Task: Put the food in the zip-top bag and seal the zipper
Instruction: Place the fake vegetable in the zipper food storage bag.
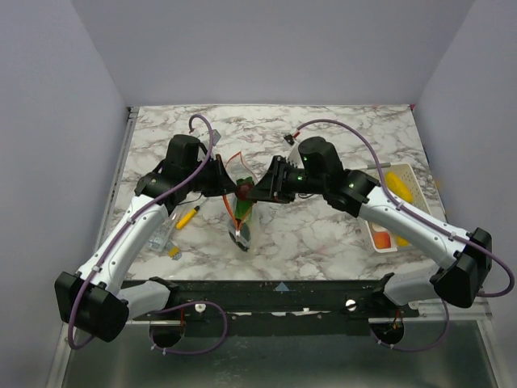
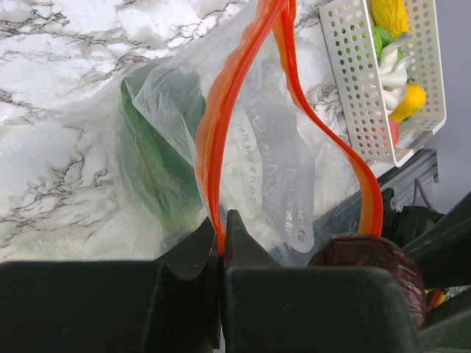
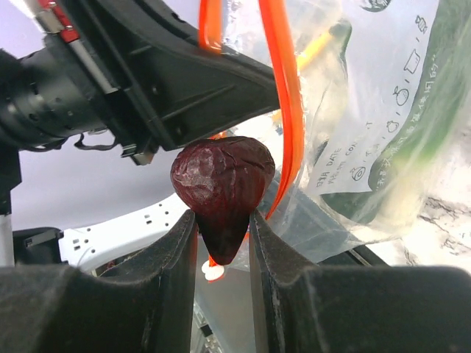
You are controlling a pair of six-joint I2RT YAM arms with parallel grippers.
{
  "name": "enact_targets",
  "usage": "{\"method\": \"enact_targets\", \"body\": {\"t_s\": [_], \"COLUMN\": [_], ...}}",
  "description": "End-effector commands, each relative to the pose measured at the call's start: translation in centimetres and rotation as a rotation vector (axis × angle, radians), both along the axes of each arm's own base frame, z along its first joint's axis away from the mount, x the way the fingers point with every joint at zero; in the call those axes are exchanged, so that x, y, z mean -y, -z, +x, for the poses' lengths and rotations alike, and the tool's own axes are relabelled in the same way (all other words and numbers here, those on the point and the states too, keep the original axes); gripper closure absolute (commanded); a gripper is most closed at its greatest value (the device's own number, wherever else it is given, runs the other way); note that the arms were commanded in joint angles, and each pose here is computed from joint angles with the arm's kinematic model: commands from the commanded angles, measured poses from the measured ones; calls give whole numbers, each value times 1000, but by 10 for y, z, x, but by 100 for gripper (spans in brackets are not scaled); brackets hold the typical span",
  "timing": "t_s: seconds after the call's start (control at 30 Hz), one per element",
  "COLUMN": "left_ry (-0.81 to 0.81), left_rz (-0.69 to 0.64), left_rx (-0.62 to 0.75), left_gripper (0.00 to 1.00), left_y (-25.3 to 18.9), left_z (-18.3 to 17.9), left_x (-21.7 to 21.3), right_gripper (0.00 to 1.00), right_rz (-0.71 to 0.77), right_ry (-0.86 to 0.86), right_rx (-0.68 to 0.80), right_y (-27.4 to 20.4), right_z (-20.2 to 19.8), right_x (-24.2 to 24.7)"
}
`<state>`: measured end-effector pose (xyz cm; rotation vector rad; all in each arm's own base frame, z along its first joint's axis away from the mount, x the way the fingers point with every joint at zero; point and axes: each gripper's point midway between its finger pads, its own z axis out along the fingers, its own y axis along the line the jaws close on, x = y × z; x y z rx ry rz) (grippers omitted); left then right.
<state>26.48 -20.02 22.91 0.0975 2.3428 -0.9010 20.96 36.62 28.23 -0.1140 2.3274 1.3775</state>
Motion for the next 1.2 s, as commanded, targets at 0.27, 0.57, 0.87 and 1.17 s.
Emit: {"method": "enact_targets", "body": {"t_s": [0.27, 0.57, 0.87, 1.17], "left_ry": [20, 23, 27, 31], "left_rz": [-25, -26, -29, -30], "left_rx": [40, 43, 35, 33], "left_gripper": [100, 100, 100, 100], "left_y": [-8, -9, -7, -6], "left_z": [-1, -2, -2, -2], "left_x": [2, 2, 3, 4], "right_gripper": [56, 47, 47, 47], "right_rz": [-116, -135, -234, -463], "right_ry": [25, 76, 234, 542], "right_rx": [-95, -70, 64, 158], "right_y": [26, 28, 11, 9], "right_z": [0, 2, 16, 36], "right_x": [3, 14, 57, 144]}}
